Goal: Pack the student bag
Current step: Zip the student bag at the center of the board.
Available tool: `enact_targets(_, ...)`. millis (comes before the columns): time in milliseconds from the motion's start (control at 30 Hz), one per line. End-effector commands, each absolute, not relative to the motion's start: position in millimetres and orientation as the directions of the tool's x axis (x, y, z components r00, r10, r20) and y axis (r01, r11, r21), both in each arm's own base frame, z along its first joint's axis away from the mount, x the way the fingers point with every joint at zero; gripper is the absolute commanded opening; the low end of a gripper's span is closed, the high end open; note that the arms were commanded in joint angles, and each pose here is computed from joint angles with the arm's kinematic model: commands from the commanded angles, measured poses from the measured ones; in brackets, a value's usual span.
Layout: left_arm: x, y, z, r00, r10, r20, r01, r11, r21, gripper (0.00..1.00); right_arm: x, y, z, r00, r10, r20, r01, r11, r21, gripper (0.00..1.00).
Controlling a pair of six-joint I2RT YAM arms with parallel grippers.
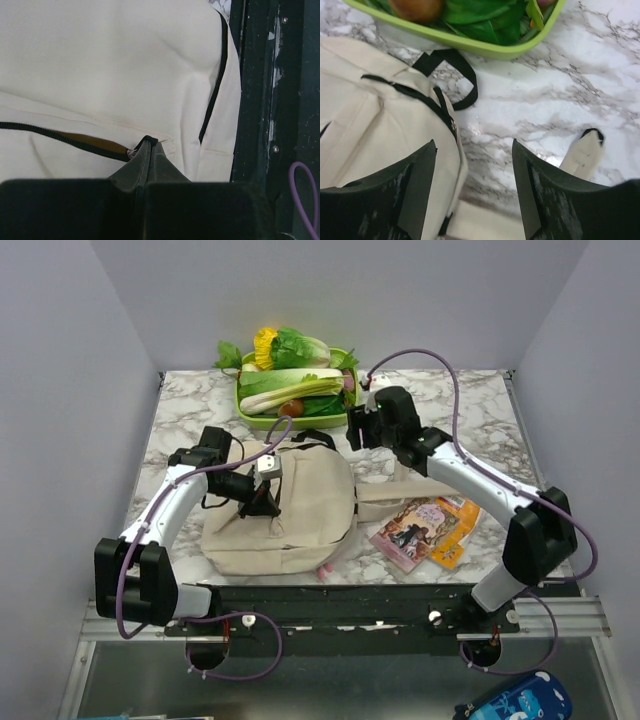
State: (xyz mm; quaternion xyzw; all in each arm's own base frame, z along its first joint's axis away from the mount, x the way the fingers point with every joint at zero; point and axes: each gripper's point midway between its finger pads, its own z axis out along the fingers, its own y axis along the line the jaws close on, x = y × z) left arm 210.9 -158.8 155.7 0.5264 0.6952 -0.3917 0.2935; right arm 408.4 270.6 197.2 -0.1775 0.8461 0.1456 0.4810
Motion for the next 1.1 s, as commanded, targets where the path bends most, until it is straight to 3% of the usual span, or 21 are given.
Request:
enact_targets(0,233,-185,159,-0.238,0.410,-0.880,0.971,0.134,-0.200,0.00,377,246,232,-0.395,-0.152,-0.906,-0.436,0.899,0.039,0.72)
enact_targets(167,263,-194,172,-0.206,0.395,-0.895,0.975,0.156,-0.155,0.00,288,305,215,-0.280,-0.234,-0.931,-0.741,0.669,0.054,0.79)
enact_targets(467,269,-178,157,-0.183,0.504,-0.844,0.978,0.180,-0.104,0.00,229,381,165,-0.317,-0.313,-0.895,-0.861,0.492,0.133,0.82)
enact_targets(533,266,-174,152,-0.181,0.527,-0.830,0.978,0.186,-0.095,0.00,229,395,155,-0.327,-0.342,-0.881,-0.866,0.482,0.135,0.83)
enact_targets(667,262,-166,142,-0.186,0.560,-0.807,0.976,0.198,-0.088,0.00,223,414,143,-0.329,-0.365,-0.871,-0.878,0.459,0.139,0.95)
enact_targets(1067,267,-165,148,-0.173,0.559,-0.811,0.974,0.217,-0.059,0.00,231,426,97,-0.438,-0.391,-0.810,-0.830,0.521,0.198,0.94)
